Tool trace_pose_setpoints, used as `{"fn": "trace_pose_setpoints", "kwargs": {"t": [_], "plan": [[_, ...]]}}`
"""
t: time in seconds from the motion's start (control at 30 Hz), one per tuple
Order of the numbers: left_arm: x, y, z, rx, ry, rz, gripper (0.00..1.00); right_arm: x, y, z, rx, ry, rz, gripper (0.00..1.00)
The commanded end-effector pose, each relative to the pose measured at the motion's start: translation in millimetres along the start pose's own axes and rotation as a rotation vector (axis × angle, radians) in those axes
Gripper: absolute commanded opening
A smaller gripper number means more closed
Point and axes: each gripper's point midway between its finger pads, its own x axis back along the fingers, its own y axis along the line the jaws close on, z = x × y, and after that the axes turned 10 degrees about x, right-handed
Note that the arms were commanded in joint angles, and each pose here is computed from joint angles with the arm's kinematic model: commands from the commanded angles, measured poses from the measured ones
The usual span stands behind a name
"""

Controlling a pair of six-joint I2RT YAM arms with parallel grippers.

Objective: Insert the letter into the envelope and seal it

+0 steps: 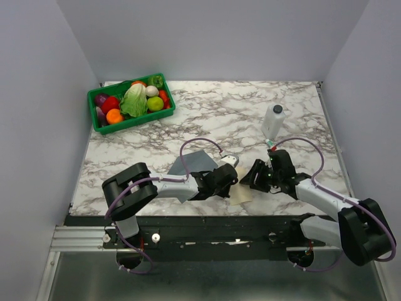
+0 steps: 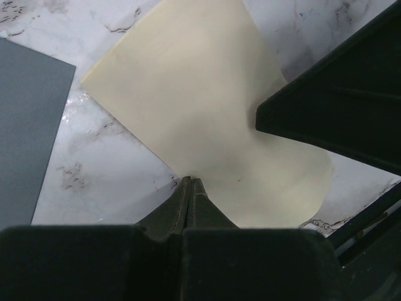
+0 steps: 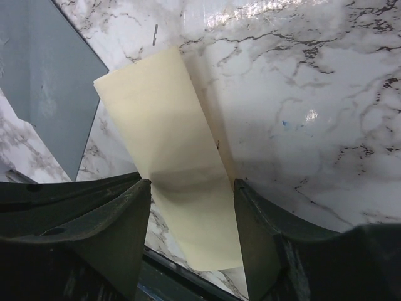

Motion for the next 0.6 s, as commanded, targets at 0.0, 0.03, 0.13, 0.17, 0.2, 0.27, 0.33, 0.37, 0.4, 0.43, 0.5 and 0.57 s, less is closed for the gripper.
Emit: {"fn": "trace_pose_setpoints", "kwargs": {"t": [0.0, 0.03, 0.13, 0.17, 0.2, 0.27, 0.33, 0.37, 0.4, 0.43, 0.5, 0.57], "plan": [[-1, 27, 27, -0.019, 0.078, -0.077, 0.00, 0, -13, 22, -0.024, 0.044, 0.024, 0.63], [-1, 27, 26, -0.018, 0.077, -0.079, 0.00, 0, -11, 21, -0.021, 0.034, 0.010, 0.63], [-2, 28, 28, -0.020, 0.080, -0.080, 0.00, 1, -4, 22, -0.015, 0.021, -0.033, 0.64], [-1, 27, 28, -0.018, 0.083, -0.078, 0.00, 2, -3, 25, -0.016, 0.027, -0.050, 0.65], [-2, 27, 28, -0.019, 0.085, -0.078, 0.00, 2, 1, 22, -0.011, 0.012, -0.072, 0.68], [-2, 27, 29, -0.015, 0.086, -0.077, 0.00, 3, 6, 24, -0.008, 0.016, -0.106, 0.69], [-3, 26, 30, -0.015, 0.090, -0.075, 0.00, 2, 11, 23, -0.005, 0.006, -0.138, 0.70], [-2, 27, 30, -0.014, 0.088, -0.076, 0.00, 3, 13, 24, -0.001, 0.011, -0.155, 0.70], [-3, 27, 30, -0.014, 0.091, -0.076, 0.00, 2, 14, 24, -0.003, 0.009, -0.164, 0.71], [-3, 26, 31, -0.012, 0.092, -0.075, 0.00, 1, 14, 25, -0.006, 0.013, -0.170, 0.70], [-3, 27, 31, -0.011, 0.094, -0.076, 0.00, 1, 18, 25, -0.006, 0.014, -0.196, 0.71], [-3, 27, 31, -0.011, 0.095, -0.075, 0.00, 0, 18, 28, -0.015, 0.024, -0.200, 0.71]]}}
